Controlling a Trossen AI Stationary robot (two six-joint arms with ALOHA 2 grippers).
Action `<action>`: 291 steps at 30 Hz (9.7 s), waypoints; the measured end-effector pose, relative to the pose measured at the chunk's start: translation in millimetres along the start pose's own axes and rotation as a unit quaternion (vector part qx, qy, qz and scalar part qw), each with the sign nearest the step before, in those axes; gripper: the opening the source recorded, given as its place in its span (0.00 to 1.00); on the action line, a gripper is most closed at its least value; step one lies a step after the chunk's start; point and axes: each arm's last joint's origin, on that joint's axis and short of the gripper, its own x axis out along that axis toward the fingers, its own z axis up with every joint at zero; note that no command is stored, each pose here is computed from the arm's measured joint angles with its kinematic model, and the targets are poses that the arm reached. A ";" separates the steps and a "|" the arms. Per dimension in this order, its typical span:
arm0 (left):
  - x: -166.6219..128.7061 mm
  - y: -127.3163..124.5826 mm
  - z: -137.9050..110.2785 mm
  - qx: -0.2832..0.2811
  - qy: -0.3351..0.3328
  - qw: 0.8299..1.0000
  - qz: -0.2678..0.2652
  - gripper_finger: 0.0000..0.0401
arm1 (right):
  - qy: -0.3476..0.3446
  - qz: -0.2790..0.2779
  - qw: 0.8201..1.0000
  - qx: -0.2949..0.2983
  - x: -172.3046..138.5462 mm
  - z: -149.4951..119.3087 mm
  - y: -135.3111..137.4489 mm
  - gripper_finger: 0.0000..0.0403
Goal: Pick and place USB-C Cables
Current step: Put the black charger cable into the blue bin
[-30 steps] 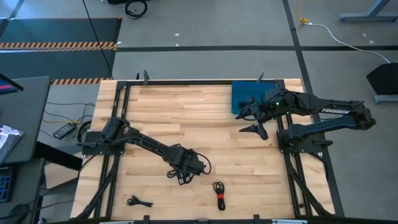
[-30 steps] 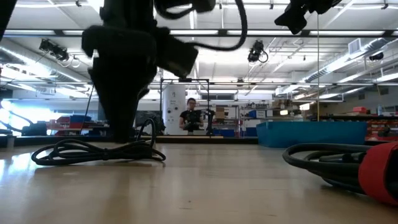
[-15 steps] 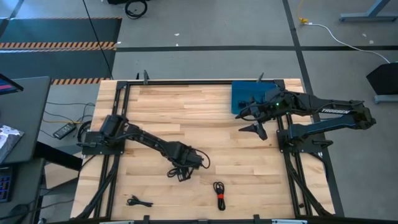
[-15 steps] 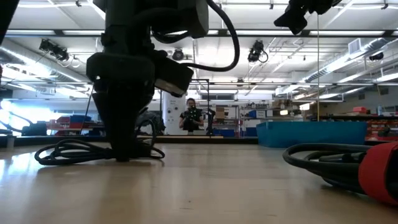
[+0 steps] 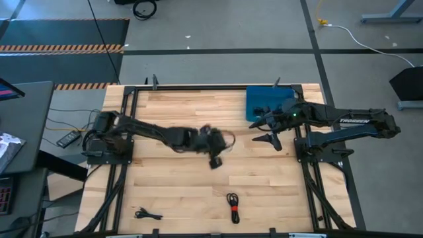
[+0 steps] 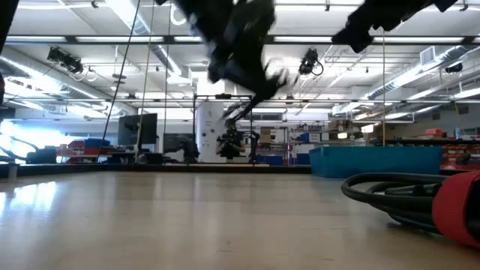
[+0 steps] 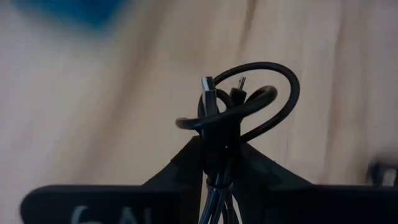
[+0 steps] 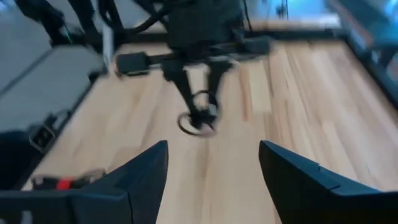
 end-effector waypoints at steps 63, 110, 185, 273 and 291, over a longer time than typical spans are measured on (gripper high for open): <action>-73.5 28.6 63.7 0.047 -0.228 0.972 -0.028 0.47 | 0.102 -0.281 0.937 -0.183 41.5 -9.6 -13.9 0.04; -172.6 -94.7 -97.5 -0.048 0.195 0.978 -0.050 0.47 | 0.305 -0.479 0.811 0.142 -10.4 -78.6 -158.7 0.50; -117.8 -184.8 -245.3 0.075 0.432 0.898 -0.028 0.43 | 0.006 -0.068 0.994 0.085 7.3 -0.2 -22.4 0.69; -28.0 22.4 47.8 0.106 -0.189 0.974 -0.071 0.09 | -0.062 -0.066 0.991 -0.100 54.9 17.5 6.6 0.17; -24.5 30.4 34.9 0.106 -0.124 0.985 0.052 0.49 | 0.035 -0.146 0.982 -0.114 51.4 0.9 -1.7 0.04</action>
